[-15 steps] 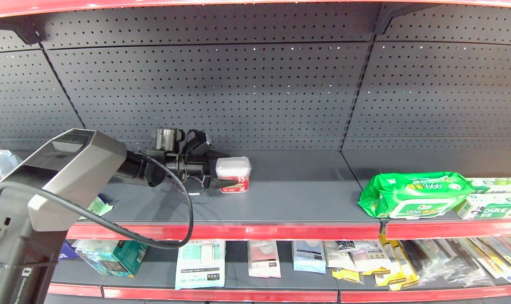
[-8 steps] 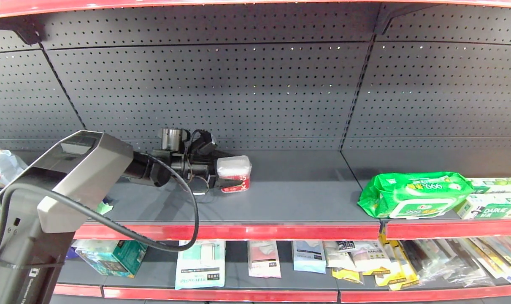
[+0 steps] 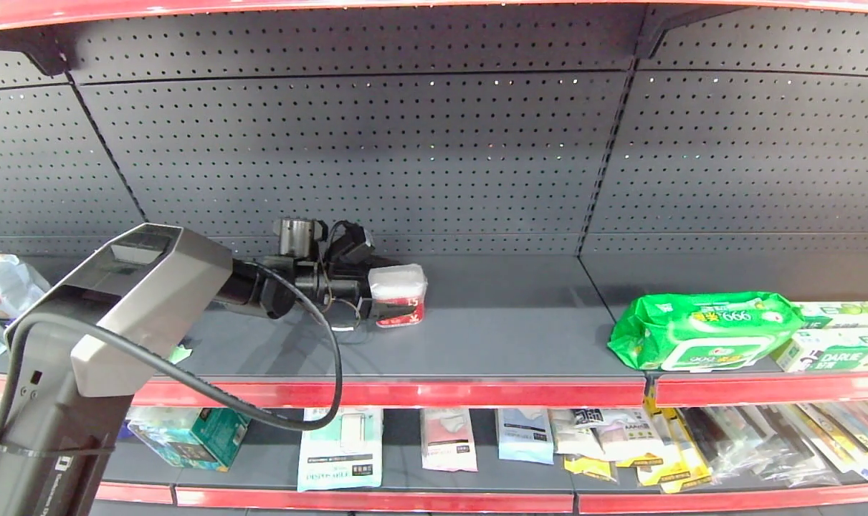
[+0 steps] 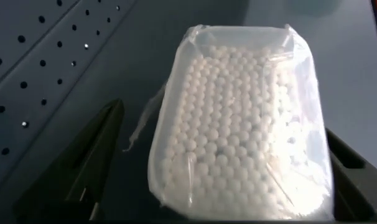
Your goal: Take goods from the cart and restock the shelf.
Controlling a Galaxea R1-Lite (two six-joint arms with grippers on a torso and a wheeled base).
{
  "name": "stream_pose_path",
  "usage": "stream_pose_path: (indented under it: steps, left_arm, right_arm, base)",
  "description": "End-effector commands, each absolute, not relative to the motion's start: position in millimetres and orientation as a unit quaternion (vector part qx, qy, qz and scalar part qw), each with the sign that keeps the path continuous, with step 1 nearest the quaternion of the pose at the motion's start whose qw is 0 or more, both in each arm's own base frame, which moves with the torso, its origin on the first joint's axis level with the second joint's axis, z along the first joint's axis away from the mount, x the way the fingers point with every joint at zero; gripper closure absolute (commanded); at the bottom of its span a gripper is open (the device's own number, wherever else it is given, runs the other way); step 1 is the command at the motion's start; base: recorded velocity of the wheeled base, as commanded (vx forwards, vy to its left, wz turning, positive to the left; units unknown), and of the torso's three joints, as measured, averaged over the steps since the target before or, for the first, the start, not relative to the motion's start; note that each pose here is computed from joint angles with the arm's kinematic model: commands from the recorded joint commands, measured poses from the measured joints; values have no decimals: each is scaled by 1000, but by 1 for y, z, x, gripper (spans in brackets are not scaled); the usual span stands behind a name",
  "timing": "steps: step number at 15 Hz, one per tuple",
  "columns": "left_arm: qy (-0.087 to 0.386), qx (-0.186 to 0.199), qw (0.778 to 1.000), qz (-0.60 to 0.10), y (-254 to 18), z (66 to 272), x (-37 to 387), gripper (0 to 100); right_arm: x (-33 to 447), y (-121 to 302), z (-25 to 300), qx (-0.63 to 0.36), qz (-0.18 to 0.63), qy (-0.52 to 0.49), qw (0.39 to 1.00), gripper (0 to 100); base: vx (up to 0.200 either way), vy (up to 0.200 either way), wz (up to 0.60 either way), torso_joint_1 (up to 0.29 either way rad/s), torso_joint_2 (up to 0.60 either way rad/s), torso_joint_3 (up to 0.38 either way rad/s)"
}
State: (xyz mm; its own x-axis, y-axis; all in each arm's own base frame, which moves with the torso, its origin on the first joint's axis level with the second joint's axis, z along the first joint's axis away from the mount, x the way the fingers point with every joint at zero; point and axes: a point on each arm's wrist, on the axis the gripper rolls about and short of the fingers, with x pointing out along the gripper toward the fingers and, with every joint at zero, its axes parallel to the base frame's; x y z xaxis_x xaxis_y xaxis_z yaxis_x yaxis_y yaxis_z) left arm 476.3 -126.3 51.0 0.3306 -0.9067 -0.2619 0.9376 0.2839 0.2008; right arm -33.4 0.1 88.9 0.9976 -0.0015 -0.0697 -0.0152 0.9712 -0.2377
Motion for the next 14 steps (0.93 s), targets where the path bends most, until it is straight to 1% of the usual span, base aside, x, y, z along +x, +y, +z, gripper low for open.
stream_pose_path:
  steps: [1, 4, 8, 9, 12, 14]
  left_arm:
    - [48, 161, 800, -575, -127, 48, 477, 0]
    - [44, 157, 808, -566, -132, 48, 478, 0]
    - [27, 146, 825, -545, -139, 41, 483, 0]
    - [26, 140, 827, -544, -139, 42, 483, 0]
    - [27, 140, 828, -542, -138, 42, 483, 0]
    - [30, 142, 833, -533, -136, 41, 484, 0]
  right_arm:
    - [-33, 0, 89, -120, 4, 34, 992, 100]
    - [-33, 0, 89, -120, 4, 34, 992, 100]
    - [-33, 0, 89, -119, 3, 34, 992, 100]
    - [-33, 0, 89, -119, 3, 34, 992, 100]
    - [-33, 0, 89, -119, 3, 35, 992, 100]
    - [-33, 0, 89, -119, 4, 35, 992, 100]
  base:
    - [0, 0, 0, 0, 0, 0]
    - [0, 0, 0, 0, 0, 0]
    - [0, 0, 0, 0, 0, 0]
    - [0, 0, 0, 0, 0, 0]
    - [0, 0, 0, 0, 0, 0]
    - [0, 0, 0, 0, 0, 0]
